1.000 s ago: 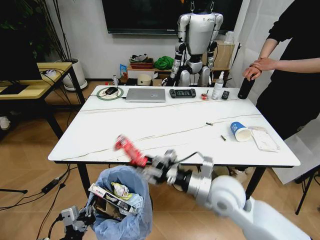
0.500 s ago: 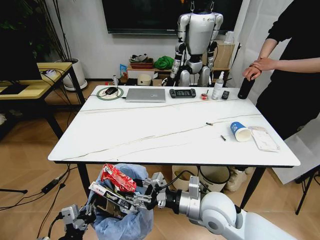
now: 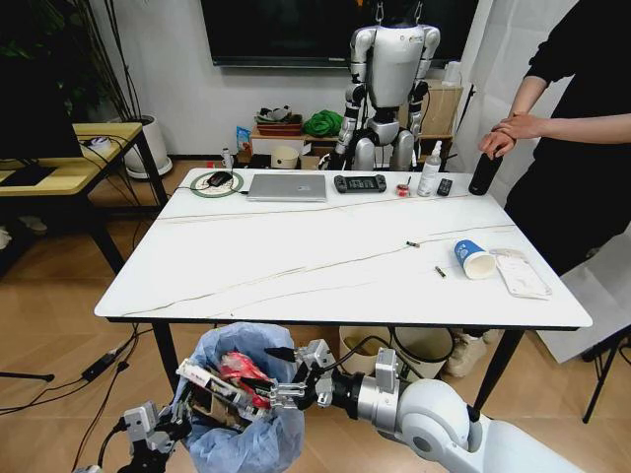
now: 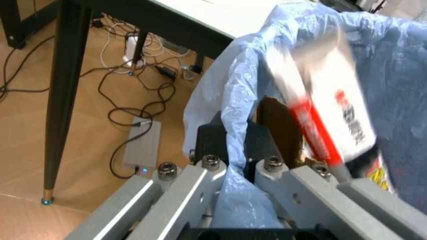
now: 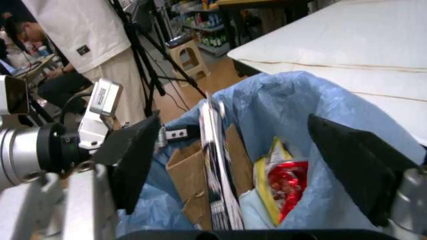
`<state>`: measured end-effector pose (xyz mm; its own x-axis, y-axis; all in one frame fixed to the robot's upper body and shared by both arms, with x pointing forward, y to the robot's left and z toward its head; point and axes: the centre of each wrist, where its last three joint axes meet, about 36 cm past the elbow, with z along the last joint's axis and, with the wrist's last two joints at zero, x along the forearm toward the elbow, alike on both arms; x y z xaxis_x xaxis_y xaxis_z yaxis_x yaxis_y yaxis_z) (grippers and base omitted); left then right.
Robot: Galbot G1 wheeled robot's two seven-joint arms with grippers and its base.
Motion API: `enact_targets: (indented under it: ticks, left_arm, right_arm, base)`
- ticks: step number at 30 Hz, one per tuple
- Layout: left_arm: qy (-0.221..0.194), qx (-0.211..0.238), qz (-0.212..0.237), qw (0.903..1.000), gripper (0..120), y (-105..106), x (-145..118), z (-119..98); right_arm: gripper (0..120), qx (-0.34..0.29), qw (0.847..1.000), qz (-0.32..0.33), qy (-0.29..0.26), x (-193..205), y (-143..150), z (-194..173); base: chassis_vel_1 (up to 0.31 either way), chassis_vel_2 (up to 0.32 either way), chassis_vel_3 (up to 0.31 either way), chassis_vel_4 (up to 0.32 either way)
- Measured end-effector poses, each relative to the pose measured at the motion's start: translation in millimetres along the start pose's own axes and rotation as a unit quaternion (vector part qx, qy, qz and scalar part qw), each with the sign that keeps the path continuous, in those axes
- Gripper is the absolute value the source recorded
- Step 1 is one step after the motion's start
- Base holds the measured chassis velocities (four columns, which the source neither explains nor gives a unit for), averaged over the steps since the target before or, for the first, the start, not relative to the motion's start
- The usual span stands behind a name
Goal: Pick up the trash bin and place the trash from the table into it.
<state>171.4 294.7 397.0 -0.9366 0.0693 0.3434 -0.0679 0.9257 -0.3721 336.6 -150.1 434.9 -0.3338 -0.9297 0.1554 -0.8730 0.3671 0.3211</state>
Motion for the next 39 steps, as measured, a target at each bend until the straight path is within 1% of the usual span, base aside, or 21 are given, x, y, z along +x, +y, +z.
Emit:
enact_targets:
  ticks: [1,3,5,7,8,10,12,14,15,17,19,20,25,26,27,30,31,33,35,38,39]
  left_arm:
    - [0.000,0.000,0.000,1.0000,0,0,0,0]
    - [0.000,0.001,0.000,1.0000,0,0,0,0]
    - [0.001,0.002,0.001,1.0000,0,-1,-1,1]
    - [0.002,0.004,0.001,1.0000,0,-1,-1,3]
    - [0.002,0.004,0.001,1.0000,0,-1,-1,3]
    - [0.003,0.004,0.001,1.0000,0,-1,-1,4]
    - [0.004,0.005,0.001,1.0000,0,0,-1,5]
    - [0.004,0.005,0.001,1.0000,0,0,-2,5]
    - [0.004,0.005,0.001,1.0000,0,0,-2,5]
    - [0.004,0.005,0.002,1.0000,0,0,-2,5]
    - [0.005,0.006,0.003,1.0000,0,1,-3,6]
    - [0.005,0.006,0.003,1.0000,0,1,-3,6]
    - [0.006,0.008,0.004,0.9999,0,2,-5,7]
    - [0.006,0.008,0.004,0.9999,0,2,-6,8]
    - [0.006,0.008,0.004,0.9999,0,2,-6,8]
    - [0.006,0.008,0.005,0.9999,0,3,-6,8]
    - [0.006,0.009,0.005,0.9999,0,3,-6,8]
    - [0.005,0.010,0.006,0.9999,0,3,-6,8]
    - [0.005,0.010,0.006,0.9999,0,3,-6,8]
    - [0.005,0.010,0.006,0.9999,0,4,-6,7]
    - [0.004,0.010,0.005,0.9999,0,4,-6,7]
  right_arm:
    - [86,0.000,1.000,0.000,0.000,0,0,0]
    - [94,0.004,1.000,0.011,-0.007,1,-2,-3]
    - [98,0.014,0.999,0.043,-0.010,2,-4,-5]
    - [100,0.022,0.996,0.087,-0.010,4,-9,-5]
    - [100,0.022,0.996,0.087,-0.010,4,-9,-5]
    - [100,0.022,0.992,0.124,-0.016,7,-16,-7]
    - [100,0.021,0.982,0.182,-0.031,12,-32,-13]
    - [100,0.022,0.970,0.239,-0.038,21,-55,-19]
    - [100,0.022,0.970,0.239,-0.038,21,-55,-19]
    - [100,0.023,0.960,0.275,-0.042,30,-73,-24]
    - [100,0.024,0.945,0.324,-0.044,48,-101,-34]
    - [100,0.024,0.945,0.324,-0.044,48,-101,-34]
    - [100,0.021,0.910,0.413,-0.016,89,-157,-51]
    - [100,0.020,0.906,0.424,-0.012,94,-164,-51]
    - [100,0.020,0.906,0.424,-0.012,94,-164,-51]
    - [100,0.013,0.889,0.457,0.006,112,-190,-44]
    - [99,0.010,0.887,0.462,0.011,115,-194,-40]
    - [93,0.003,0.883,0.470,0.017,122,-202,-34]
    - [91,0.000,0.881,0.473,0.018,124,-205,-32]
    - [84,-0.010,0.876,0.482,0.020,131,-215,-27]
    - [78,-0.013,0.874,0.485,0.021,133,-219,-26]
  base:
    - [0.000,0.000,0.000,0.000]
    - [0.000,0.000,0.000,0.000]
    - [0.000,0.000,0.000,0.000]
    - [0.000,0.000,0.000,0.000]
    - [0.000,0.000,0.000,0.000]
    - [0.000,0.000,0.000,0.000]
    - [0.000,0.000,0.000,0.000]
    - [0.000,0.000,0.000,0.000]
    - [0.000,0.000,0.000,0.000]
    - [0.000,0.000,0.000,0.000]
    - [0.000,0.000,0.000,0.000]
    - [0.000,0.000,0.000,0.000]
    - [0.000,0.000,0.000,0.000]
    - [0.000,0.000,0.000,0.000]
    - [0.000,0.000,0.000,0.000]
    - [0.000,0.000,0.000,0.000]
    - [0.000,0.000,0.000,0.000]
    - [0.000,0.000,0.000,0.000]
    - [0.000,0.000,0.000,0.000]
    - [0.000,0.000,0.000,0.000]
    - [0.000,0.000,0.000,0.000]
